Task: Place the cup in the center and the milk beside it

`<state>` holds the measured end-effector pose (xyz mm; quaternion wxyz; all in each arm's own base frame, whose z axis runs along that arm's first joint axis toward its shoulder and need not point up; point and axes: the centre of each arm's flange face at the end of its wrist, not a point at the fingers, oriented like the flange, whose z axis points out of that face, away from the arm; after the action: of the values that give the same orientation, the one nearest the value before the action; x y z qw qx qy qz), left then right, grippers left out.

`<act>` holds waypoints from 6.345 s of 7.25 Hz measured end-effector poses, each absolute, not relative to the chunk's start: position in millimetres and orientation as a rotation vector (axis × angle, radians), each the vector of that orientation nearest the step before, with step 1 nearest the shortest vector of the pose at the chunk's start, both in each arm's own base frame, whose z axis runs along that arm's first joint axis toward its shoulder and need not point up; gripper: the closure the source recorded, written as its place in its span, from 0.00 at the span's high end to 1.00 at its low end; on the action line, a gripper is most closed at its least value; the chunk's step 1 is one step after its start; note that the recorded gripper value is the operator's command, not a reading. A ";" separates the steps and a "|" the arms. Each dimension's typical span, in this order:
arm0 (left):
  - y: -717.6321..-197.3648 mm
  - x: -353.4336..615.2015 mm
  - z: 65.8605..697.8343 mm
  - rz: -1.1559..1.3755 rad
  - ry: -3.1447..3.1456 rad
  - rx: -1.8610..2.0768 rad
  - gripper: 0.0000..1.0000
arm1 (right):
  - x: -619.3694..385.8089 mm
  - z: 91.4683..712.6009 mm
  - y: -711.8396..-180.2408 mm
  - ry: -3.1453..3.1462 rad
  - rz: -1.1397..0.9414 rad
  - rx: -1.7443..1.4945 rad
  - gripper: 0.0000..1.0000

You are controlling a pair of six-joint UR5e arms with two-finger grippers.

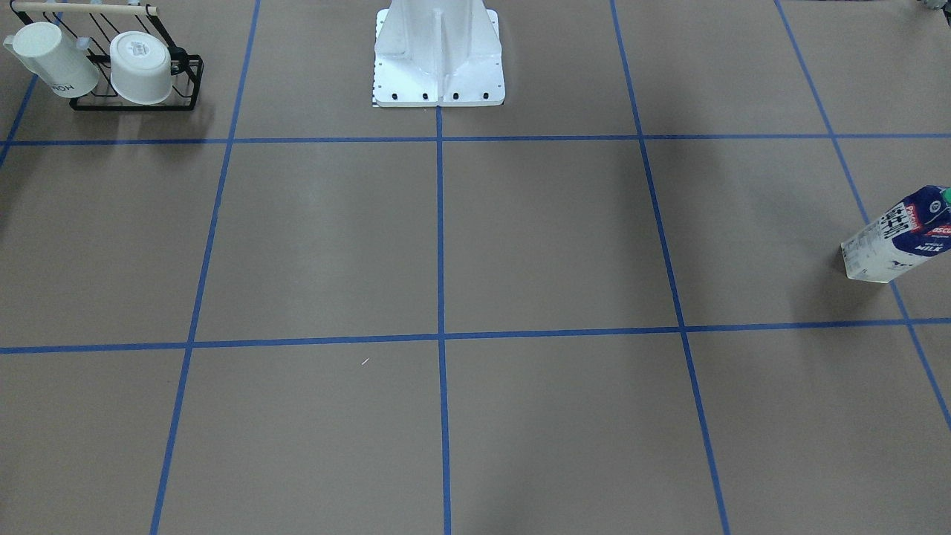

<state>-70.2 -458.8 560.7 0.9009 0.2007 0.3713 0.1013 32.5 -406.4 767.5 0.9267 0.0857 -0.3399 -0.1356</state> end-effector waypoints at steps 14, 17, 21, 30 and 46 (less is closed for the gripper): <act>-458.7 -70.0 568.9 0.202 0.771 0.399 0.98 | -376.3 288.5 -514.4 -0.863 0.214 0.124 0.00; -458.8 -70.1 573.3 0.199 0.772 0.391 0.98 | -518.7 186.8 -448.9 -0.814 0.411 0.031 0.00; -457.4 -70.0 580.1 0.194 0.773 0.378 0.98 | -579.1 158.8 -408.1 -0.812 0.424 -0.016 0.01; -455.4 -69.9 581.6 0.197 0.774 0.377 0.98 | -534.4 160.3 -438.5 -0.828 0.390 0.054 1.00; -461.0 -60.8 597.5 0.218 0.787 0.384 0.98 | 74.5 656.7 -438.5 -0.592 -0.231 0.034 1.00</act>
<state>-60.8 -461.0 597.5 0.9000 0.1854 0.3802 0.1055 74.5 -438.5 656.7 0.9498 0.0167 -0.2909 -0.1135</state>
